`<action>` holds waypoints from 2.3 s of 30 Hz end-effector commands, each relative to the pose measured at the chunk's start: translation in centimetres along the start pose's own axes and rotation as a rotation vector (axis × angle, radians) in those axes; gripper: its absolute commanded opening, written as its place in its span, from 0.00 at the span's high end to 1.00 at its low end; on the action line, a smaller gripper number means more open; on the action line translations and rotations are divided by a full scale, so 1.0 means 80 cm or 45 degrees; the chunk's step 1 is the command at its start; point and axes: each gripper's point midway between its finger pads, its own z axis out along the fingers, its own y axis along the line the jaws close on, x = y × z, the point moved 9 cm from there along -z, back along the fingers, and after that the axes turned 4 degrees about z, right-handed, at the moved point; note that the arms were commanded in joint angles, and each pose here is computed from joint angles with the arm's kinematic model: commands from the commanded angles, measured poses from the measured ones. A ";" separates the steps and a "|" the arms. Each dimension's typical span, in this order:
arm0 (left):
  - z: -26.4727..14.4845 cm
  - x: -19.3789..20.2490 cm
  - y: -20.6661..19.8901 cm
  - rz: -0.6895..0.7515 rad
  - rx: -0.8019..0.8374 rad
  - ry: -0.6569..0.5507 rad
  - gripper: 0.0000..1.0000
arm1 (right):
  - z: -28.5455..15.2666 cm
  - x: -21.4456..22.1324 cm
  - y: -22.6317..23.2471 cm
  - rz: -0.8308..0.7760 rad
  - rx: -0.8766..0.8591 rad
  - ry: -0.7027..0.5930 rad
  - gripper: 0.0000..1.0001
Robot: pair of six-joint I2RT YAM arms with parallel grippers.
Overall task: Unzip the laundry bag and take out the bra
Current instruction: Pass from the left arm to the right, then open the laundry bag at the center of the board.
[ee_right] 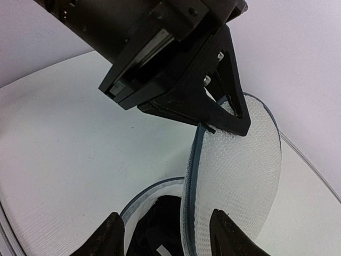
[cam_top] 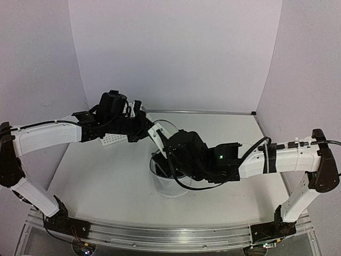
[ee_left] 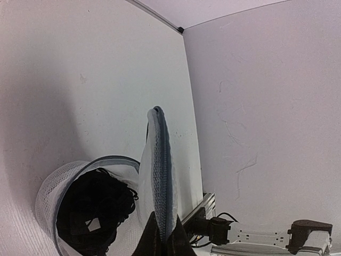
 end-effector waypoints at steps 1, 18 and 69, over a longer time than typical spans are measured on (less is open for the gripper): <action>-0.026 -0.020 -0.040 0.017 0.118 -0.081 1.00 | 0.003 -0.026 -0.008 -0.040 0.180 -0.067 0.48; -0.031 -0.020 -0.044 0.022 0.137 -0.082 1.00 | 0.018 -0.018 -0.007 -0.086 0.288 -0.031 1.00; 0.052 0.010 0.035 0.219 -0.089 0.152 0.28 | -0.100 0.086 -0.152 1.270 0.494 -0.303 1.00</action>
